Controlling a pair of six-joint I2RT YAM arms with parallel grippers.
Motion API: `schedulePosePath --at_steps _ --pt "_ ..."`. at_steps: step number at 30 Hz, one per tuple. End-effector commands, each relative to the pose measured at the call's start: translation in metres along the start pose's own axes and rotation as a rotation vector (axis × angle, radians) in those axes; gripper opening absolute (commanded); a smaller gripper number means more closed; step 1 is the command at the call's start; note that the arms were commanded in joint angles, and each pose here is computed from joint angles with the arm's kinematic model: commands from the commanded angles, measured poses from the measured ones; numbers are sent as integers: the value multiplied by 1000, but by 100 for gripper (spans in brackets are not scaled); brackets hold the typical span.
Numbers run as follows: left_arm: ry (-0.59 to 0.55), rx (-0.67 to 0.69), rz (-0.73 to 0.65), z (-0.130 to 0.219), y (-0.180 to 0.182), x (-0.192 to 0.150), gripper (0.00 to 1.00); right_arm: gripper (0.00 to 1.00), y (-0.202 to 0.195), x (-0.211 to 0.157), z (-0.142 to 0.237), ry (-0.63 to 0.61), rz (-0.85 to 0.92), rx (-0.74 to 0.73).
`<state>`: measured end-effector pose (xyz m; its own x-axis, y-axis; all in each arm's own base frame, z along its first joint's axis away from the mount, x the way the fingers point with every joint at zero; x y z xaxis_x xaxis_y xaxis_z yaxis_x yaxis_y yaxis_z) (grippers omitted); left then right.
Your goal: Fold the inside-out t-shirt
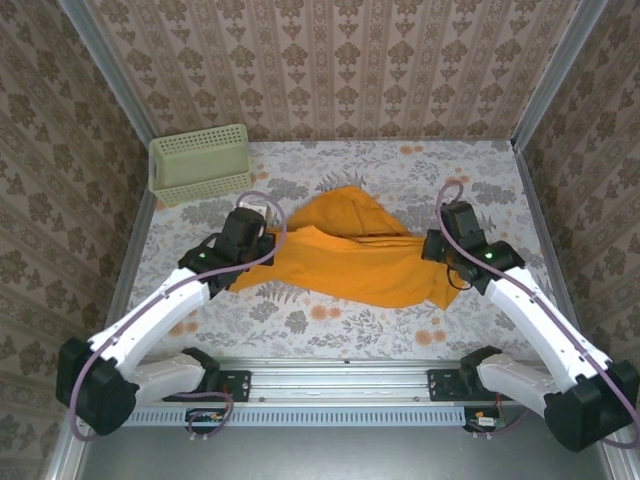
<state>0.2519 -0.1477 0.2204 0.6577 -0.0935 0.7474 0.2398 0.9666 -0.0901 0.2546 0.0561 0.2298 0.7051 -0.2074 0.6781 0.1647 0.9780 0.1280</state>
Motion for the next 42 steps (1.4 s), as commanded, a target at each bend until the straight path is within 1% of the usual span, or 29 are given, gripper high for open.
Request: schedulePosePath --at_steps 1,6,9,12,15,16,18,20,22,24,26,28,29,31,34,37,39,42 --pt "-152 7 -32 41 3 37 0 0 -3 34 43 -141 27 -2" --pt "-389 -57 -18 112 -1 99 0 0 8 90 122 -357 37 117" --pt "-498 -107 -18 151 -4 127 0 0 14 113 169 -465 51 188" --pt "-596 -146 -19 190 -5 147 0 0 17 130 215 -561 65 258" --pt "-636 -159 -19 209 -5 157 0 0 14 137 240 -609 64 279" --pt "-633 -147 -15 208 -4 158 0 0 14 137 240 -606 65 278" --pt "-584 -71 2 191 0 157 0 0 15 135 226 -567 73 240" --pt "-495 29 -4 164 5 155 0 0 17 128 199 -496 85 188" --pt "-407 96 -2 135 9 153 0 0 21 118 167 -408 102 148" --pt "-342 129 43 111 18 154 0 0 29 104 140 -330 121 142" --pt "-332 131 111 102 31 166 0 0 43 95 130 -300 150 178" --pt "-373 117 165 102 43 189 0 0 62 92 132 -308 193 230" --pt "-405 91 170 104 43 204 0 0 73 94 139 -323 214 264" --pt "-472 64 156 114 40 234 0 0 92 102 156 -364 249 325" --pt "-568 12 116 133 28 284 0 0 120 115 193 -447 304 416" --pt "-671 -7 82 155 21 325 0 0 147 122 221 -499 339 498" --pt "-733 -18 67 165 17 345 0 0 162 122 229 -508 338 536" --pt "-821 -58 47 175 6 367 0 0 178 116 225 -478 286 561"
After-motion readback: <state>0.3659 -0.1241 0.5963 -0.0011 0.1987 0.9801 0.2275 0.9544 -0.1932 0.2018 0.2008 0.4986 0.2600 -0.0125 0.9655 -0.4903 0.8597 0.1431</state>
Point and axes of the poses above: each hand's point on the last joint's axis, 136 mm out from that joint toward the fingers, its own z axis back along the fingers, its own y axis along the line the jaws close on, x = y × z, the point moved 5 cm from there along z, back along the fingers, and after that the axes turned 1 degree about z, right-handed, at the moved point
